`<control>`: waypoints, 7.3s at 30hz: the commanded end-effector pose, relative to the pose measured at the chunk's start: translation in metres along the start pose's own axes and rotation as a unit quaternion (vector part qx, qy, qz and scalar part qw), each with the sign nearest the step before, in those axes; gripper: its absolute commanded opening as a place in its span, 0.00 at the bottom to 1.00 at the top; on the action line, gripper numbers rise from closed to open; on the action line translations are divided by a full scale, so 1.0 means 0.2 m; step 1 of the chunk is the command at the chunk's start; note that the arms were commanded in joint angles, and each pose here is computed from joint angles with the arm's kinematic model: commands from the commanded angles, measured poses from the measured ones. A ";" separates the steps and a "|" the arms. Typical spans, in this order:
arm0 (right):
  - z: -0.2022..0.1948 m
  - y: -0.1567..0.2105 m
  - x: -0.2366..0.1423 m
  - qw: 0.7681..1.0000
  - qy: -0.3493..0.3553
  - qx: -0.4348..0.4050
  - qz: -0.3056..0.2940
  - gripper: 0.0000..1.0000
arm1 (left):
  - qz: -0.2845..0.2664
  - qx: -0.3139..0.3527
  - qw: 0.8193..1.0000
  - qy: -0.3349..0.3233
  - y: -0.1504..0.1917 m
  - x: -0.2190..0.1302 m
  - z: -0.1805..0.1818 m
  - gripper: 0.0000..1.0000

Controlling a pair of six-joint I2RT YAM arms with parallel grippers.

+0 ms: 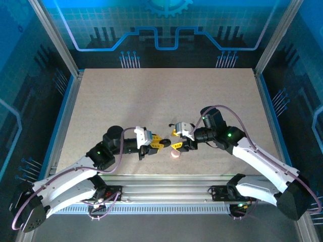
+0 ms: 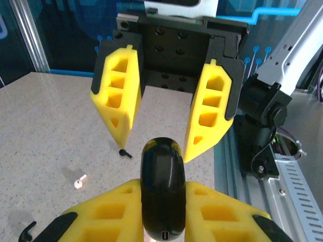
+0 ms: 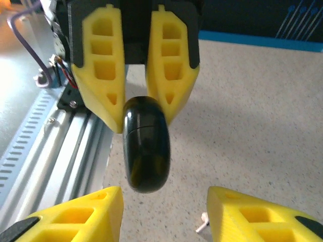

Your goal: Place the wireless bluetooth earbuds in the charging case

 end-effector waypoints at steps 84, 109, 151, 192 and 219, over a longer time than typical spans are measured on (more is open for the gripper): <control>0.04 -0.18 -0.04 0.997 -0.043 -0.049 -0.033 0.39 | -0.013 0.050 0.999 0.012 -0.03 0.01 -0.07 0.19; 0.02 -0.19 -0.06 0.996 -0.070 -0.032 -0.043 0.15 | -0.025 0.044 0.999 0.016 -0.05 0.00 -0.07 0.45; 0.06 -0.18 0.10 0.986 -0.128 -0.080 0.069 0.15 | 0.051 0.056 0.997 0.019 0.04 0.06 -0.05 0.40; -0.09 -0.11 0.07 0.991 -0.023 -0.061 0.114 0.49 | 0.034 0.064 0.997 0.019 0.01 0.04 -0.07 0.20; -0.21 -0.11 -0.04 0.990 0.078 -0.037 0.113 0.49 | 0.022 0.064 0.998 0.001 -0.01 0.02 -0.06 0.18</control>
Point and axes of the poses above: each hand's point on the last joint's axis, 136 mm out from that joint toward the fingers, its own x axis out along the fingers, its own z axis along the line the jaws close on, y = z × x, the point moved 4 cm from there along -x, back along the fingers, and after that the axes turned 15 degrees about -x, right-handed, at the moved point
